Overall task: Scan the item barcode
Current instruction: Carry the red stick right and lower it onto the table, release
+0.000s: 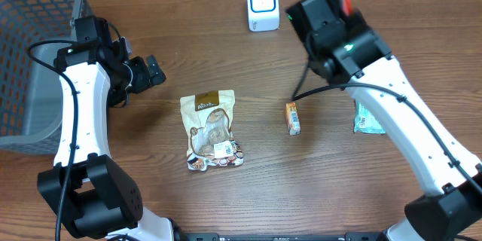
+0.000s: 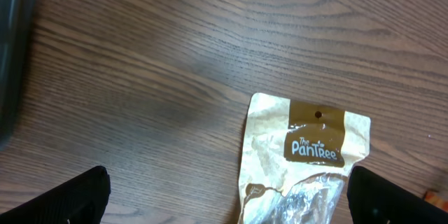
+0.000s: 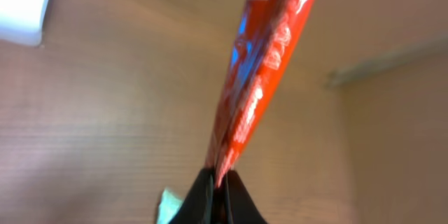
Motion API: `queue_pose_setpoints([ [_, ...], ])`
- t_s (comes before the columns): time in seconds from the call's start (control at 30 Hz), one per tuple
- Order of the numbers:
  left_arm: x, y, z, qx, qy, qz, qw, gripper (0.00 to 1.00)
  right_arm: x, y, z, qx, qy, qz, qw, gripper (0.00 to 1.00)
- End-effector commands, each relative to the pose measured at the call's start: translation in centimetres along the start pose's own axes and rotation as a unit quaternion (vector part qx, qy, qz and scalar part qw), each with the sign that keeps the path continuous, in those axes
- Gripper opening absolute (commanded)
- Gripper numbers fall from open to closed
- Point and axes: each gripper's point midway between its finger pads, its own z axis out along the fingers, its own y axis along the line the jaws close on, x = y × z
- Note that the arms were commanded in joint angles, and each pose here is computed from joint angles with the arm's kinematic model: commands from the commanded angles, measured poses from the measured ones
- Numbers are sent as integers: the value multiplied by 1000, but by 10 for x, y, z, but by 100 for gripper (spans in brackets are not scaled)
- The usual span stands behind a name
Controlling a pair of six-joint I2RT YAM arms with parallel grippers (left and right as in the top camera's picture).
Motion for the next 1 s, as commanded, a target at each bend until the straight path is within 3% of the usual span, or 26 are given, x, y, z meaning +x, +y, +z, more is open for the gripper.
queue_pose_setpoints([
  [0.0,-6,-3,-4,1,-10,16,1000,100,53,3,12,-43,125,176,976,4],
  [0.13,-6,-3,-4,1,-10,16,1000,99,114,-7,24,-27,244,170,954,4],
  [0.3,-6,-3,-4,1,-10,16,1000,100,154,-6,51,-12,299,171,939,4],
  [0.63,-6,-3,-4,1,-10,16,1000,100,194,21,90,-28,305,124,944,4],
  [0.93,-6,-3,-4,1,-10,16,1000,100,215,36,109,-38,299,99,948,11],
  [0.97,-6,-3,-4,1,-10,16,1000,99,218,37,109,-39,301,94,948,16],
])
